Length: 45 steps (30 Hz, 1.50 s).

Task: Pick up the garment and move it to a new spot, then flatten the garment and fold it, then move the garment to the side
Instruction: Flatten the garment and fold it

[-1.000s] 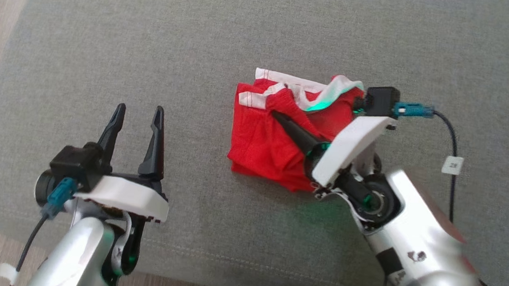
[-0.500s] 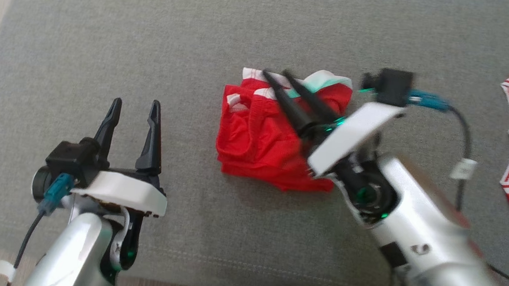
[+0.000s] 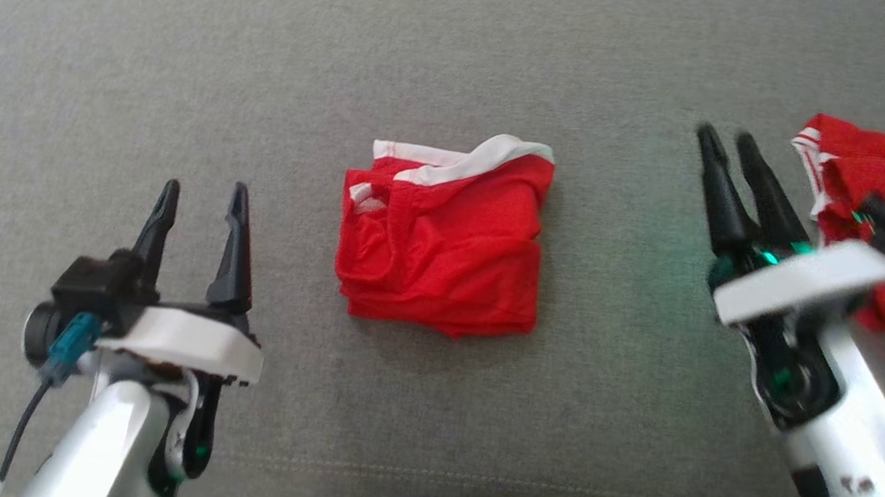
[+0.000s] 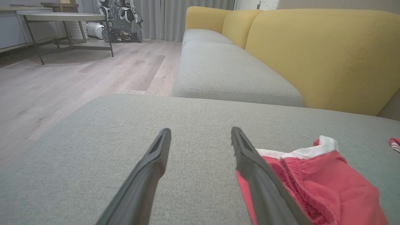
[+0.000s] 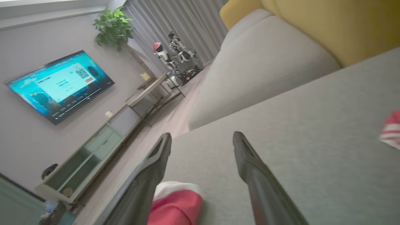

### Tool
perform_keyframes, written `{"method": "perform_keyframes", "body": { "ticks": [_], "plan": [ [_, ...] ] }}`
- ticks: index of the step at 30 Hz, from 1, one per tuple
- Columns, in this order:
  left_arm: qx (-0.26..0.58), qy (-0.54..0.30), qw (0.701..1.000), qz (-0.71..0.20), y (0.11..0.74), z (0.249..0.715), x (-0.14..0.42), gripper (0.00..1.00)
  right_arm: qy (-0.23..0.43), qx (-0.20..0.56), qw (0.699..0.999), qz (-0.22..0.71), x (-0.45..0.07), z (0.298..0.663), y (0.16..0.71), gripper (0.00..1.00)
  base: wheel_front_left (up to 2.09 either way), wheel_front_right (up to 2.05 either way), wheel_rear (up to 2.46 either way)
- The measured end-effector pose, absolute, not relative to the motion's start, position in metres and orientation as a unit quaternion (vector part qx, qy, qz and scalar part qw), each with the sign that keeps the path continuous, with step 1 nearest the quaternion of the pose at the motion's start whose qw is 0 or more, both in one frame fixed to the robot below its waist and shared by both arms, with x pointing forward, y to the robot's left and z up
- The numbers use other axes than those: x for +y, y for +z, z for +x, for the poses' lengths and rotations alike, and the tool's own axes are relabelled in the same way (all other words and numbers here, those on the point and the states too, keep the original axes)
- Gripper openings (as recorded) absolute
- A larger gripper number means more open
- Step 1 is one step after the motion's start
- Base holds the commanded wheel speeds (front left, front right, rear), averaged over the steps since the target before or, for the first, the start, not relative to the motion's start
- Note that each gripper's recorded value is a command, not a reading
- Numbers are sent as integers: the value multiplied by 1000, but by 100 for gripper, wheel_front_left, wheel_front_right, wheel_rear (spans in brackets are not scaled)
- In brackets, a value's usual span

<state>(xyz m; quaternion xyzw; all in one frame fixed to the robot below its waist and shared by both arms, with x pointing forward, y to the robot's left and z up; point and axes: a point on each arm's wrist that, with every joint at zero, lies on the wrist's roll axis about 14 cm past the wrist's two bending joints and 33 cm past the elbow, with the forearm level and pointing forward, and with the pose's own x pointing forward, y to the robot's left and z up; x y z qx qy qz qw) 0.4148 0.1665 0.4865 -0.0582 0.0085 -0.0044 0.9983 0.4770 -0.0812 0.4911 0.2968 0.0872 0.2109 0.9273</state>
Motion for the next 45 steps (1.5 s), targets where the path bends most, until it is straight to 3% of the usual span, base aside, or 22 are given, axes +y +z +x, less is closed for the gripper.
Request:
{"method": "perform_keyframes", "body": {
  "ticks": [7,14,24,45],
  "plan": [
    [3,-10,998,-54,491,410,164,100,156,87,947,266,-125,449,476,100,0,0,0],
    [-1,-17,999,-48,497,400,162,100,122,33,979,161,-161,432,507,100,0,0,0],
    [-4,-30,999,-36,503,386,159,100,88,-6,995,45,-172,395,545,100,0,0,0],
    [11,-31,999,-21,500,340,163,100,81,15,996,41,-163,348,535,100,0,0,0]
  ]
}}
